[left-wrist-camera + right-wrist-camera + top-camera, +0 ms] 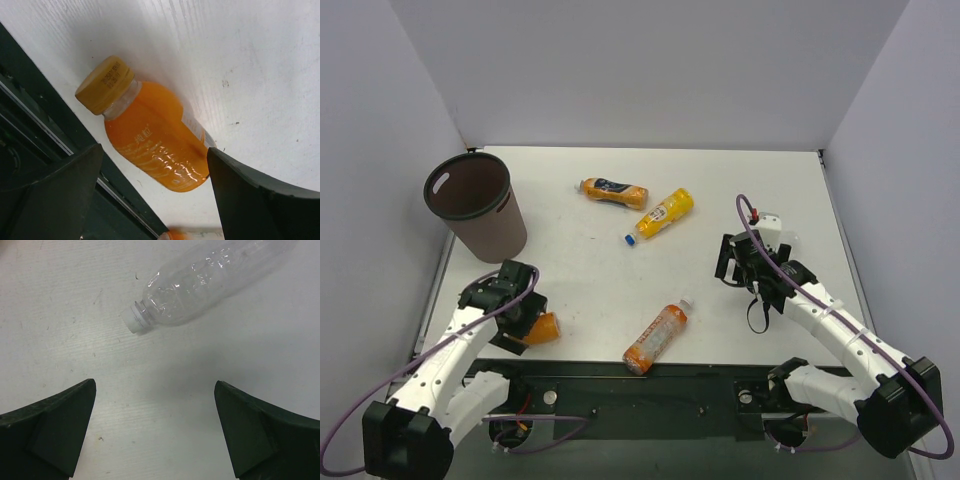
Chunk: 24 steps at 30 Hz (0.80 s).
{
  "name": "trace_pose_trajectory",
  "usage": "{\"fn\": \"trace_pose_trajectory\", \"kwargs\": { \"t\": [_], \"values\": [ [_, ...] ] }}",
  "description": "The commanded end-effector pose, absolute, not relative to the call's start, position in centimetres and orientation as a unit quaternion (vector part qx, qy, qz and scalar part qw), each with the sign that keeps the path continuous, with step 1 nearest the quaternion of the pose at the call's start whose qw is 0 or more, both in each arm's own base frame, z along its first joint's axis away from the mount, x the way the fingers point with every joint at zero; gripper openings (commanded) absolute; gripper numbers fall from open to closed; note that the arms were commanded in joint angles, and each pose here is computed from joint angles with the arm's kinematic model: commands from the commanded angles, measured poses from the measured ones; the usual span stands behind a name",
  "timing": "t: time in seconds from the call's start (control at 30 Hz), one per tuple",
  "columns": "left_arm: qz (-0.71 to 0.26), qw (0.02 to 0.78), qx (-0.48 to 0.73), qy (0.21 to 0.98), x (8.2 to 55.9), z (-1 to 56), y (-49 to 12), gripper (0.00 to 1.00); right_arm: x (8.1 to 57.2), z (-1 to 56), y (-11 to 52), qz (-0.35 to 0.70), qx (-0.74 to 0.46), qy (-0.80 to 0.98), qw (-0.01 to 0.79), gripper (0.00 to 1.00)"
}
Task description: Put the plastic bottles in the bin
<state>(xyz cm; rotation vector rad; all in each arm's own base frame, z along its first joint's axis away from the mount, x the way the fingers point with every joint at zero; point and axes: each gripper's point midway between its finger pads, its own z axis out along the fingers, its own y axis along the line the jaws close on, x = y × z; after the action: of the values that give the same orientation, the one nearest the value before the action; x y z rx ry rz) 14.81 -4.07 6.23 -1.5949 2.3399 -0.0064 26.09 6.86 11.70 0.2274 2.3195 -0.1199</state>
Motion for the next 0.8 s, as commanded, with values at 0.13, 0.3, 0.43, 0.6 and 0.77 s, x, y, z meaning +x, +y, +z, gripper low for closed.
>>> {"fn": "trace_pose_trajectory", "kwargs": {
  "t": [0.13,0.3,0.43,0.6,0.77],
  "values": [
    [-0.036,0.178,-0.625,0.760,18.9,5.8,-4.7,0.97,25.7,11.7,6.4,-0.047,0.096,0.910,0.401,1.00],
    [-0.015,0.155,-0.605,0.781,19.2,5.1,-5.4,0.97,25.5,11.6,6.1,-0.053,0.101,0.909,0.401,1.00],
    [-0.003,0.154,-0.599,0.786,19.1,4.4,-5.1,0.93,25.4,11.7,5.8,-0.054,0.104,0.906,0.406,1.00],
    [0.004,0.155,-0.579,0.800,19.4,4.6,-5.5,0.73,25.3,11.9,5.5,-0.059,0.108,0.904,0.410,0.99],
    [-0.004,0.167,-0.521,0.837,20.1,6.4,-7.5,0.52,25.4,12.3,5.4,-0.054,0.115,0.899,0.419,0.99]
  ]
}}
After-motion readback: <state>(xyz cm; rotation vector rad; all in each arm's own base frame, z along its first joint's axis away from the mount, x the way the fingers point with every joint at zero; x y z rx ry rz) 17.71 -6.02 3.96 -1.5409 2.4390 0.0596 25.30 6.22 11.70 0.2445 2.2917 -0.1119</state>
